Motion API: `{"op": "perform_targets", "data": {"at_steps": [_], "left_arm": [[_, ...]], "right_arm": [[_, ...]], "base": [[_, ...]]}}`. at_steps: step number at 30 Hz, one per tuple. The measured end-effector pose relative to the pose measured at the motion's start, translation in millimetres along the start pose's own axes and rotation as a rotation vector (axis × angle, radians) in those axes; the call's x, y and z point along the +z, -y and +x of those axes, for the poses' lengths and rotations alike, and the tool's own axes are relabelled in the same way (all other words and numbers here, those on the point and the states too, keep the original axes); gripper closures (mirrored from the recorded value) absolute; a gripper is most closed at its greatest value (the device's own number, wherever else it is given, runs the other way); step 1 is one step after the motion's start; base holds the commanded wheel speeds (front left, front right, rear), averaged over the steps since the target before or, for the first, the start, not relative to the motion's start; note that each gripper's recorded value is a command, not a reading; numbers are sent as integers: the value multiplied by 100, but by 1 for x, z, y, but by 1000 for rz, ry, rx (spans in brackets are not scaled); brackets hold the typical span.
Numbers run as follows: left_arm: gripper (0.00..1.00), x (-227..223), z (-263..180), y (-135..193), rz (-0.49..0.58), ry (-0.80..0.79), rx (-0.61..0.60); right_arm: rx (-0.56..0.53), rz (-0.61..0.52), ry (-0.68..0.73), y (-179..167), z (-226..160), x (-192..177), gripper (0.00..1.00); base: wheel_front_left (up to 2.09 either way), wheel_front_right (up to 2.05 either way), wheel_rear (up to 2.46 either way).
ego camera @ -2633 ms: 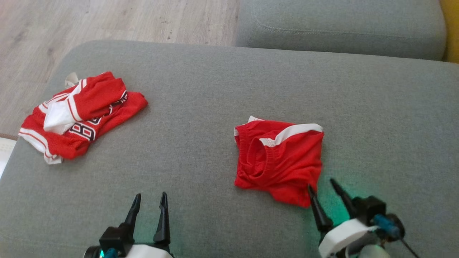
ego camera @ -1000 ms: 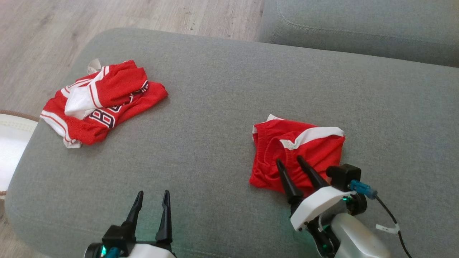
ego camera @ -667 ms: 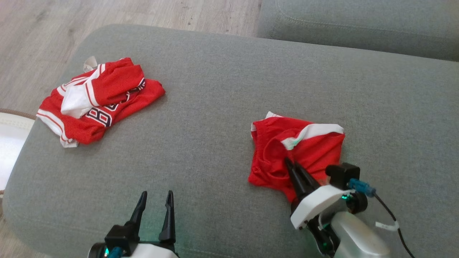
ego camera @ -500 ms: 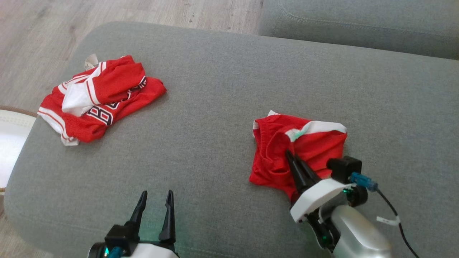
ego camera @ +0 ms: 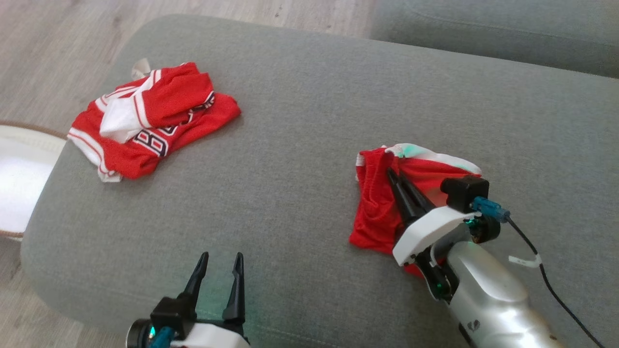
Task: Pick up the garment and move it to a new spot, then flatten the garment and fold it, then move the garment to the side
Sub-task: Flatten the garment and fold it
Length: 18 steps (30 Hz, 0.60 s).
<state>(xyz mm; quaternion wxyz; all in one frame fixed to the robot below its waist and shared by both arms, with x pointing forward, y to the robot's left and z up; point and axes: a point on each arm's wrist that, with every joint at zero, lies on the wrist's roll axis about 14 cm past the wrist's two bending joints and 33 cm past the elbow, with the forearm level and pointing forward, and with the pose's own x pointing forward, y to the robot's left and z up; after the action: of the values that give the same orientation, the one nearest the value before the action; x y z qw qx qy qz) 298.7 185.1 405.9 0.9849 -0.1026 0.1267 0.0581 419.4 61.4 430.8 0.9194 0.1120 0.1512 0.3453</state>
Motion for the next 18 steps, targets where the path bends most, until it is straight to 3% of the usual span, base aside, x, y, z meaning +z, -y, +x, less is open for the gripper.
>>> {"op": "perform_targets", "data": {"at_steps": [1,2,3,4,5,9,18], "left_arm": [[0,1,1,0,1,1,1],[0,2,1,-1,2,4,5],[0,2,2,-3,-2,3,10],[0,1,2,-5,-6,0,17],[0,0,2,-6,-7,-4,22],[0,-2,1,-9,-9,-13,35],[0,-1,4,-7,-8,-11,25]], "right_arm": [[1,-4,-10,1,2,-2,100],[2,-11,-26,1,4,-6,88],[2,-16,-42,2,6,-10,60],[2,-16,-56,3,7,-14,5],[0,-17,-74,4,7,-20,0],[14,-41,-108,4,13,-29,0],[113,-57,-48,-26,16,-10,0]], "base": [[0,0,0],[0,0,0],[0,0,0],[0,0,0],[0,0,0],[0,0,0],[0,0,0]]}}
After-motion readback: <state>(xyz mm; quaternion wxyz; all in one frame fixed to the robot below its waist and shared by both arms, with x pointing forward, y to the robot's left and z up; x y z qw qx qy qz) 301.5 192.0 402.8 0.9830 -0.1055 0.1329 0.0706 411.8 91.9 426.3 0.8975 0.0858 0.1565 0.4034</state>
